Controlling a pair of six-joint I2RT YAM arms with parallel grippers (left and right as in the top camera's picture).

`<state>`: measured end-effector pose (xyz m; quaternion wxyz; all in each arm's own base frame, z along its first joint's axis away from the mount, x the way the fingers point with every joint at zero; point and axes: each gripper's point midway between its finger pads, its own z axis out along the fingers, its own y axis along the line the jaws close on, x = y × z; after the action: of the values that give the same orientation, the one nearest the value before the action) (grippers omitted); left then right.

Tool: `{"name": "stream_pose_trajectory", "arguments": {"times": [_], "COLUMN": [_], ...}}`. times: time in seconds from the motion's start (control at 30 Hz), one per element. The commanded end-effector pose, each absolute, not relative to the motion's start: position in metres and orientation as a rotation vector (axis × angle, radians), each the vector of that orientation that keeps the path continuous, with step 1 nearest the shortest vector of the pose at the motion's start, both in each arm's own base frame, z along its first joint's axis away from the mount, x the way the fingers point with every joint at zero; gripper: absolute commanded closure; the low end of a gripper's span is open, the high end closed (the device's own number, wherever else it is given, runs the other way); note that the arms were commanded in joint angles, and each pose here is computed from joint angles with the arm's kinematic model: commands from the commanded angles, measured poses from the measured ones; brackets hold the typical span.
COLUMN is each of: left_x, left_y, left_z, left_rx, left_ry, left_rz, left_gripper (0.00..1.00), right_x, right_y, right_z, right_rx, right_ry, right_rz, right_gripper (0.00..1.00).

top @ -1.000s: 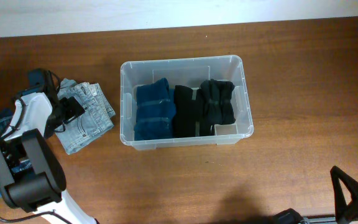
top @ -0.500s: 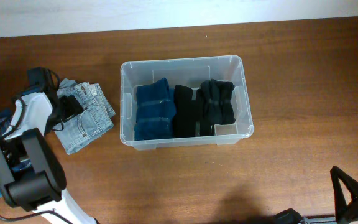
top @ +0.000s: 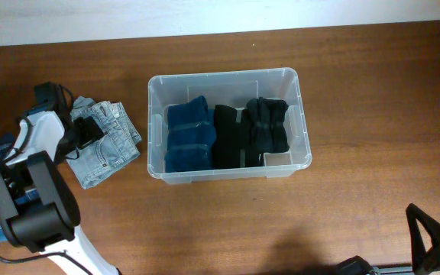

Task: Pack container
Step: 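Grasp the light-blue jeans edge with the left gripper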

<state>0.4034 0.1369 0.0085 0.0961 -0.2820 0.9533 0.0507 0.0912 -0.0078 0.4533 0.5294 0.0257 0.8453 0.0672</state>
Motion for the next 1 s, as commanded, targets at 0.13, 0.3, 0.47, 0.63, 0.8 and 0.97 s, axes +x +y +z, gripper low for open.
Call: {"name": "stream_pose_trajectory", "arguments": {"times": [0.13,0.3,0.47,0.63,0.8,0.97], "left_x": [0.370,0.366,0.373,0.379,0.381,0.388], "left_y": [0.126,0.115,0.099,0.094,0.092,0.085], "left_z": [-0.055,-0.065,-0.072,-0.068,-0.060,-0.044], "left_rx": [-0.854,-0.784,-0.710,-0.662,-0.596,-0.556], "left_ry": [3.000,3.023,2.999,2.956,2.899,2.772], "left_rz": [0.146,0.067,-0.125,-0.342,-0.546,-0.811], "left_gripper": [0.01,0.01,0.01,0.01,0.01,0.07], "right_x": [0.090,0.090,0.090,0.090,0.090,0.090], "right_y": [-0.011,-0.011,-0.011,-0.011,-0.011,-0.011], "right_z": [0.453,0.453,0.453,0.453,0.453,0.453], "right_rx": [0.075,0.075,0.075,0.075,0.075,0.075], "right_ry": [2.017,2.017,2.017,2.017,2.017,2.017], "right_rz": [0.147,0.147,0.147,0.147,0.147,0.147], "right_gripper": [0.01,0.01,0.01,0.01,0.01,0.01]}}
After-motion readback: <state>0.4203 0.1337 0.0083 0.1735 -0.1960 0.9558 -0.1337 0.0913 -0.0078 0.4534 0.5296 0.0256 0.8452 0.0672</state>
